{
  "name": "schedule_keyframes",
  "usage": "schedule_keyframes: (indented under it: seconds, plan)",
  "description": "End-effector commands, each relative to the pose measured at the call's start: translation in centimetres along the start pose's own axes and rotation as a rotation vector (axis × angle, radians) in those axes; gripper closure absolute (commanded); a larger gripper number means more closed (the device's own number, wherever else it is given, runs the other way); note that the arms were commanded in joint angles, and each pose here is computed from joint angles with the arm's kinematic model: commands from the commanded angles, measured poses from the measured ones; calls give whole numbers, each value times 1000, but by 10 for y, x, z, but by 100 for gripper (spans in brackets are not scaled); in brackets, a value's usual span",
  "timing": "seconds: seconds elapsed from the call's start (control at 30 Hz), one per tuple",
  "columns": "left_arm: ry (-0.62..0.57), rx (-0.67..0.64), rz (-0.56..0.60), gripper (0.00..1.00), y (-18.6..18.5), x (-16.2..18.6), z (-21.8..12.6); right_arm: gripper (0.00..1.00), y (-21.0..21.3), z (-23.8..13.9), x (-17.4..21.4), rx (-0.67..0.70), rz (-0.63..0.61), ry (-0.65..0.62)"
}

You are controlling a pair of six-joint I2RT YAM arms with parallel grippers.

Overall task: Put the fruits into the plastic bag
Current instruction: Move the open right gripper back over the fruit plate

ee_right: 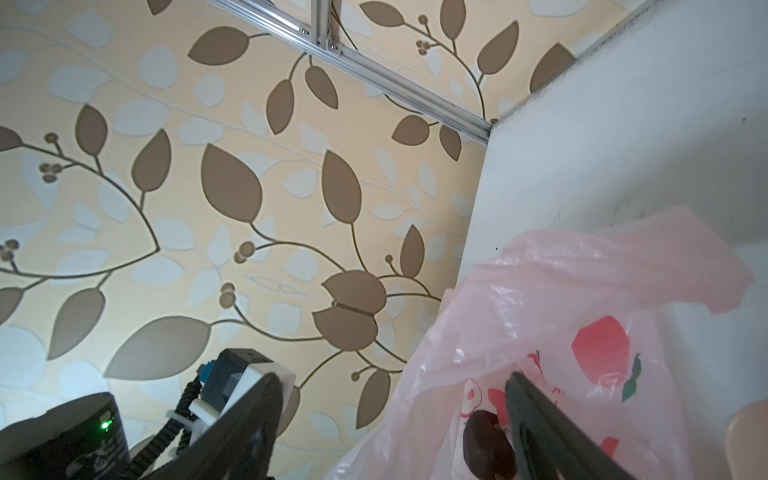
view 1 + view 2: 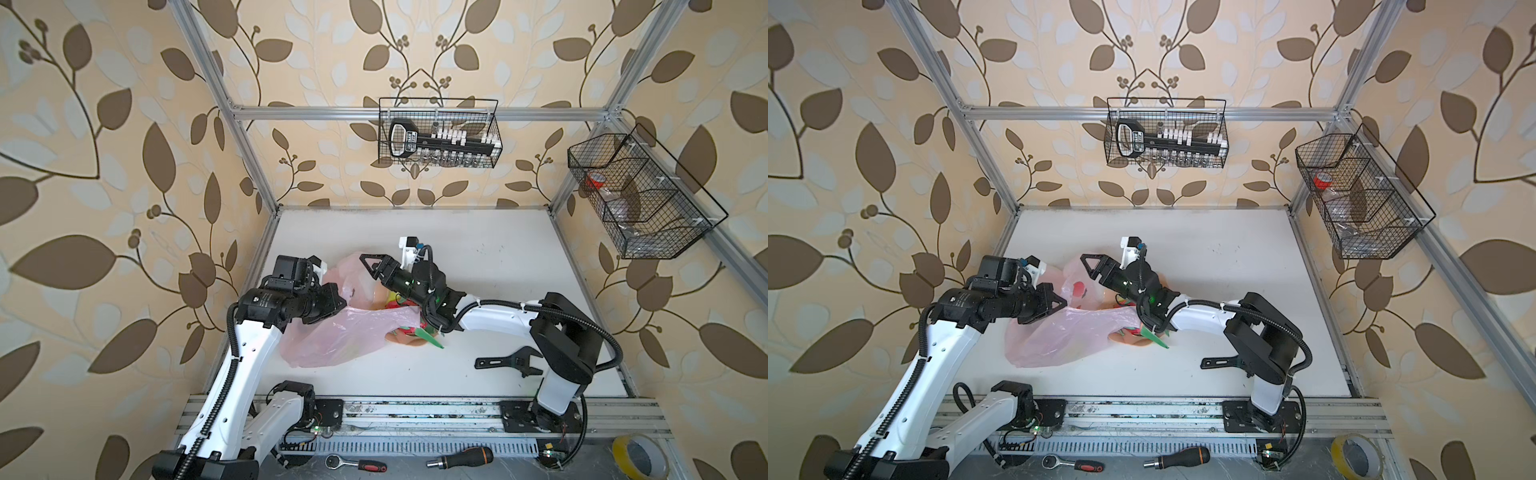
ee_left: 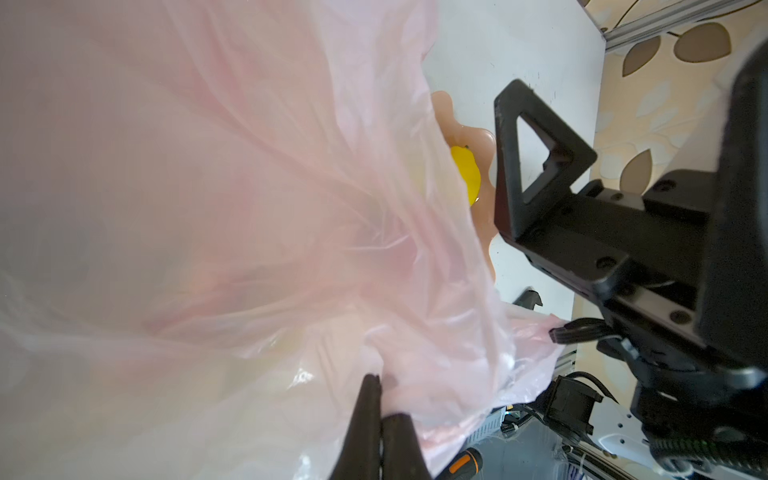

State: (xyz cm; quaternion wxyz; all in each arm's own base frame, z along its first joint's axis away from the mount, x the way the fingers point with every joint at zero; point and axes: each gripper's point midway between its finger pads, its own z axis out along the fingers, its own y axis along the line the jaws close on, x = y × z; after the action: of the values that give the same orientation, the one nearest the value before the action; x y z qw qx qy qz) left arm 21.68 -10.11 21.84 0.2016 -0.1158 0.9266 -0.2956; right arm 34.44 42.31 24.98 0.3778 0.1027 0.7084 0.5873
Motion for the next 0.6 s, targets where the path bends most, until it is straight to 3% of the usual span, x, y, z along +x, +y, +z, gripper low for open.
schedule_keyframes:
  seconds: [0.0,0.57]
  plan:
    - [-1,31,50,100,-7,4,-3,15,20,1,-21,-68,-14,-76]
    - [6,50,47,100,-5,17,-7,14,53,35,-43,-201,-8,-158]
